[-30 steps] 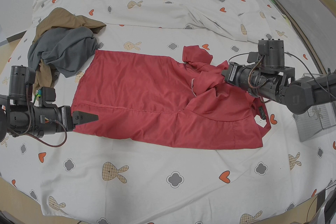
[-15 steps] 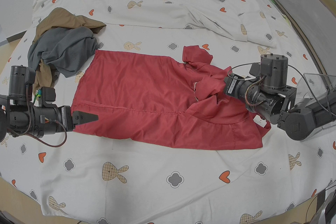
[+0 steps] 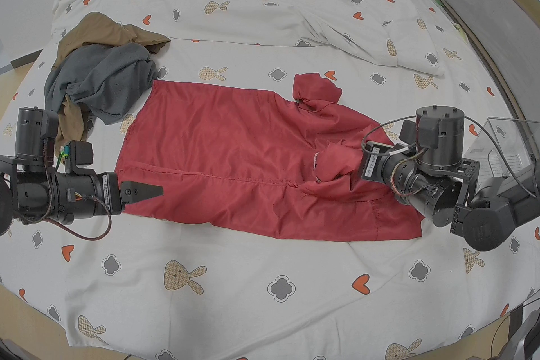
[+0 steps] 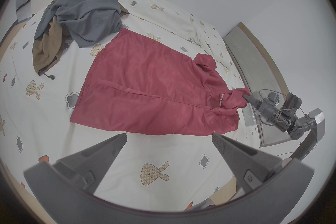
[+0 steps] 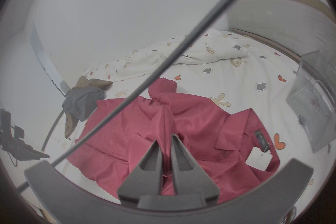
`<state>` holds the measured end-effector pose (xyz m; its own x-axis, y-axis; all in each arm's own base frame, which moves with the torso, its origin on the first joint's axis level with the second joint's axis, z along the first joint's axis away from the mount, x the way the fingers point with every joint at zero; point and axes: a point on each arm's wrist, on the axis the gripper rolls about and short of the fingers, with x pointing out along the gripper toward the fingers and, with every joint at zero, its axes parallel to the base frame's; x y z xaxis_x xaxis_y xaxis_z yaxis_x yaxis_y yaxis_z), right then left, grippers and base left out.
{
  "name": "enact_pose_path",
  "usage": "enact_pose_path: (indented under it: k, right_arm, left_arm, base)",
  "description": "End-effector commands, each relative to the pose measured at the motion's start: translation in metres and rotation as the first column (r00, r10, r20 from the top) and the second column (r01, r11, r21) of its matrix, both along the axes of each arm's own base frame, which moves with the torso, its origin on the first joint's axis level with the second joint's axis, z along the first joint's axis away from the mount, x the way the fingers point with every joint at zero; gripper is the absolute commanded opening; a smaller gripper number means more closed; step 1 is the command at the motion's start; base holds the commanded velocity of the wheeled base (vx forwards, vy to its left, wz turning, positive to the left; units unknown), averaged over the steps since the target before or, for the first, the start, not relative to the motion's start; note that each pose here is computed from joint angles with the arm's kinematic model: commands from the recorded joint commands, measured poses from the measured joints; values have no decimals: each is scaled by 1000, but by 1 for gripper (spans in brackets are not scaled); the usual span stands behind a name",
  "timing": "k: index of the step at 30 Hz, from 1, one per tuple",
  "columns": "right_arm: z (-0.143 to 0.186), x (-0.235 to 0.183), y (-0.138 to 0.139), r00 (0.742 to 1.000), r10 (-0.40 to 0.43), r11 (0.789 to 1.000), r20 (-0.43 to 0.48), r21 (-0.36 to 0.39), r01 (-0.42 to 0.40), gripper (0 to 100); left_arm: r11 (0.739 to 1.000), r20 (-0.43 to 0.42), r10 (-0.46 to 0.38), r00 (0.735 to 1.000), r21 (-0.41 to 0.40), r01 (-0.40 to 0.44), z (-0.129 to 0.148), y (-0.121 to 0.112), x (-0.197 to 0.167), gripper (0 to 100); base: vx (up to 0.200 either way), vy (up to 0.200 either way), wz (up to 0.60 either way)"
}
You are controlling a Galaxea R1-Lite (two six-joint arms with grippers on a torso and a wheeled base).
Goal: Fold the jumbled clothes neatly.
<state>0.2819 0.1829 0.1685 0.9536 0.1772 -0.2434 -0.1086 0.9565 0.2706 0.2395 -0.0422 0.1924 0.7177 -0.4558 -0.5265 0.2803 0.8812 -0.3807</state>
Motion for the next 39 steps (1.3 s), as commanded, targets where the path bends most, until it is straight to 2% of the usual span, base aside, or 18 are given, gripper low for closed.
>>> enact_pose_path:
  k: [1, 6, 7, 10, 11, 13, 17, 18, 21, 23, 26, 28, 30, 33, 35, 36, 37, 39]
  right_arm:
    - [-2, -12, 1, 1000, 18, 1000, -12, -11, -18, 0]
    - [-12, -20, -4, 999, 25, 999, -47, -34, -27, 0]
    - [-13, -25, -5, 998, 30, 999, -54, -34, -32, 100]
    - [-17, -38, -5, 995, 67, 996, -79, -46, -70, 100]
    - [-30, -48, -9, 986, 100, 991, -133, -70, -110, 100]
    - [-37, -54, -14, 977, 123, 987, -174, -79, -139, 100]
    - [-25, -52, -26, 974, 149, 987, -168, -30, -157, 100]
    - [-6, -40, -44, 975, 156, 988, -155, 27, -154, 100]
    - [20, -21, -62, 956, 216, 971, -198, 145, -189, 100]
    - [34, -8, -73, 956, 207, 966, -207, 196, -167, 100]
    - [36, 19, -84, 962, 174, 968, -212, 217, -127, 100]
    - [22, 53, -83, 959, 149, 972, -243, 216, -97, 100]
    - [15, 65, -79, 955, 148, 971, -257, 219, -92, 100]
    - [0, 76, -66, 932, 174, 968, -318, 231, -102, 100]
    - [-4, 66, -43, 886, 266, 942, -379, 296, -156, 100]
    - [-4, 66, -43, 886, 266, 942, -379, 296, -156, 100]
    - [-6, 62, -37, 866, 298, 929, -401, 332, -166, 100]
    - [-9, 61, -34, 855, 313, 922, -415, 349, -168, 100]
  left_arm:
    - [1000, -5, -11, 1000, 0, 11, -3, -3, -1, 100]
    - [1000, -6, -11, 1000, 0, 11, -3, -3, -1, 100]
    - [1000, -6, -11, 1000, 0, 11, -3, -3, -1, 100]
    - [1000, -8, -11, 1000, -1, 11, -3, -3, -1, 100]
    - [1000, -5, -11, 1000, 0, 11, -3, -3, -1, 100]
    - [1000, -4, -11, 1000, -1, 11, -2, -3, -1, 100]
    - [1000, -5, -11, 1000, -1, 11, -2, -3, -1, 100]
    - [1000, -7, -11, 1000, -1, 11, -3, -3, -1, 100]
    - [1000, -5, -11, 1000, -1, 11, -2, -3, -1, 100]
    - [1000, -7, -11, 1000, -1, 11, -3, -3, -1, 100]
    - [1000, -7, -11, 1000, -1, 11, -3, -3, -1, 100]
    - [1000, -7, -11, 1000, -1, 11, -3, -3, -1, 100]
    - [1000, -8, -11, 1000, -1, 11, -3, -3, 0, 100]
    - [1000, -8, -11, 1000, -1, 11, -3, -3, 0, 100]
    - [1000, -10, -6, 1000, -2, 6, -3, -2, 0, 100]
    - [1000, -10, -6, 1000, -2, 6, -3, -2, 0, 100]
    - [1000, -10, -6, 1000, -2, 6, -3, -2, 0, 100]
    - [1000, -8, -6, 1000, -2, 6, -3, -2, -1, 100]
  base:
    - [0, 0, 0]
    - [0, 0, 0]
    - [0, 0, 0]
    - [0, 0, 0]
    - [0, 0, 0]
    - [0, 0, 0]
    - [0, 0, 0]
    - [0, 0, 0]
    - [0, 0, 0]
    - [0, 0, 0]
    - [0, 0, 0]
    - [0, 0, 0]
    - [0, 0, 0]
    - [0, 0, 0]
    - [0, 0, 0]
    - [0, 0, 0]
    - [0, 0, 0]
    - [0, 0, 0]
